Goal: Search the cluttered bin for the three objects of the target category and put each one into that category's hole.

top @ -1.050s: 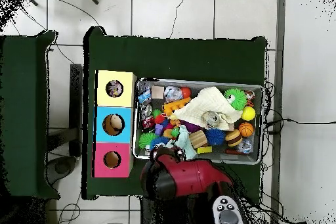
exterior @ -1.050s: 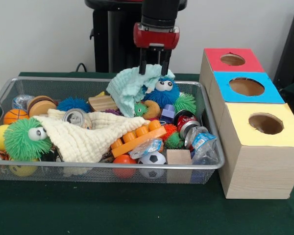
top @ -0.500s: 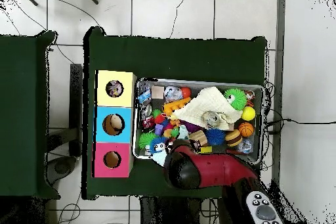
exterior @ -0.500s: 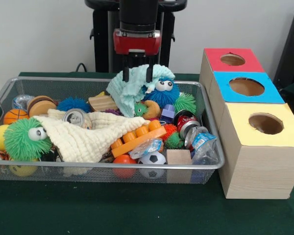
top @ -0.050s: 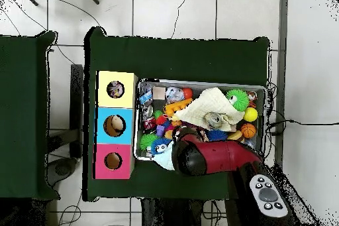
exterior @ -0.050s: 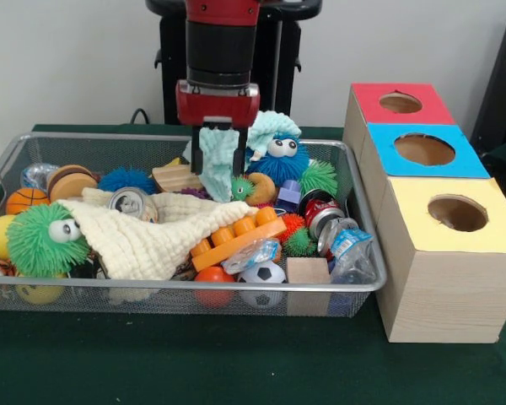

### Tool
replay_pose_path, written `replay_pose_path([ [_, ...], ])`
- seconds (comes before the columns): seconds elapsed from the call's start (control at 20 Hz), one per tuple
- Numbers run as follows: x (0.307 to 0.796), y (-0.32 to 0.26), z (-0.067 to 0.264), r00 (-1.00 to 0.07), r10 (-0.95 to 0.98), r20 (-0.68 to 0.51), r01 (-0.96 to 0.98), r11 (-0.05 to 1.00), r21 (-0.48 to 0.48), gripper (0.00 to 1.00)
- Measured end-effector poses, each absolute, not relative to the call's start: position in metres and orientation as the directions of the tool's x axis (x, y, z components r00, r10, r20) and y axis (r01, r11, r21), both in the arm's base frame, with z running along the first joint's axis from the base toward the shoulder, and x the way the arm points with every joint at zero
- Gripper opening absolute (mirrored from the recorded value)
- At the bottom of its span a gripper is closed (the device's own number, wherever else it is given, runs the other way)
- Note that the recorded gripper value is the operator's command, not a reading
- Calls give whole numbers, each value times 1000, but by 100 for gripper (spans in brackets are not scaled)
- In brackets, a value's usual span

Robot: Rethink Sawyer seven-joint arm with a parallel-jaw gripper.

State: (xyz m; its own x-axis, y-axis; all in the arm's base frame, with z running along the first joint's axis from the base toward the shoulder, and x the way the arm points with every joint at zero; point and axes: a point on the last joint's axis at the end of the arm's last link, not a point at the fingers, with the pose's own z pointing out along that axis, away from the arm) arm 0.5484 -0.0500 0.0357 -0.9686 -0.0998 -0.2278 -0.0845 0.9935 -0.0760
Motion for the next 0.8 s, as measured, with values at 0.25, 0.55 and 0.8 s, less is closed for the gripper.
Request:
replay_pose_path([
  [0.25, 562, -58, 14, -964, -130, -234, -112, 990, -89, 100],
  [0.55, 575, -66, -16, -956, -170, -238, -149, 983, -107, 100],
  [0.8, 581, -72, -30, -951, -200, -237, -174, 977, -126, 100],
])
